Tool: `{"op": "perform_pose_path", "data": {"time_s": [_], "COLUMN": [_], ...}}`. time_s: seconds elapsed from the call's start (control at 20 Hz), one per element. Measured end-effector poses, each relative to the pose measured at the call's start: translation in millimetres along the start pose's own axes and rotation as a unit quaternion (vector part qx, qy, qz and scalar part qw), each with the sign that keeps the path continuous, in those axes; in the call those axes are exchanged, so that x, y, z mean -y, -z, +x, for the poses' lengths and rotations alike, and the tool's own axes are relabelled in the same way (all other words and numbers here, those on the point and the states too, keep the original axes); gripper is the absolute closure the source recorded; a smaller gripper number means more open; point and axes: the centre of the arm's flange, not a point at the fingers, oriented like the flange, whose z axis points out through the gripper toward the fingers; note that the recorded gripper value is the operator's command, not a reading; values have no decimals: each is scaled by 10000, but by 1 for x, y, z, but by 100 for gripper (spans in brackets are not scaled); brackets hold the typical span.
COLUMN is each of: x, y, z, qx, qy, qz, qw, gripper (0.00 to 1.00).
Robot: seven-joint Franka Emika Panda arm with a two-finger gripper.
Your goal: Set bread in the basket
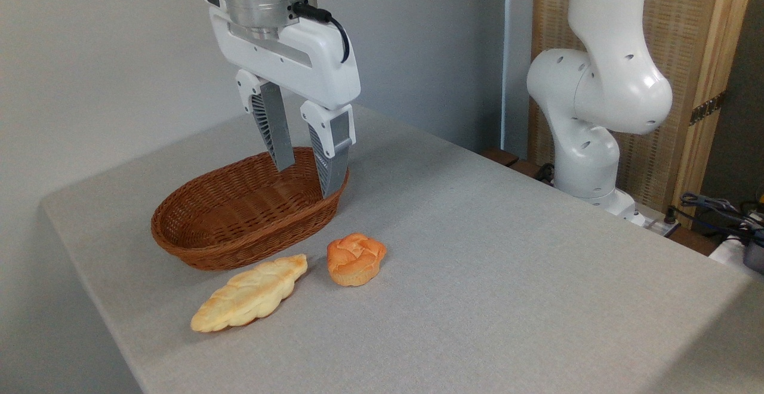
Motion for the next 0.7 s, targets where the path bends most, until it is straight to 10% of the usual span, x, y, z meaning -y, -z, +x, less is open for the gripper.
{"op": "perform_pose_path", "data": {"time_s": [0.7], "x": [1], "y": [4], "z": [1], "qx": [-81], "qy": [-59], "qz": [62], "qw": [9999], "gripper": [0]}}
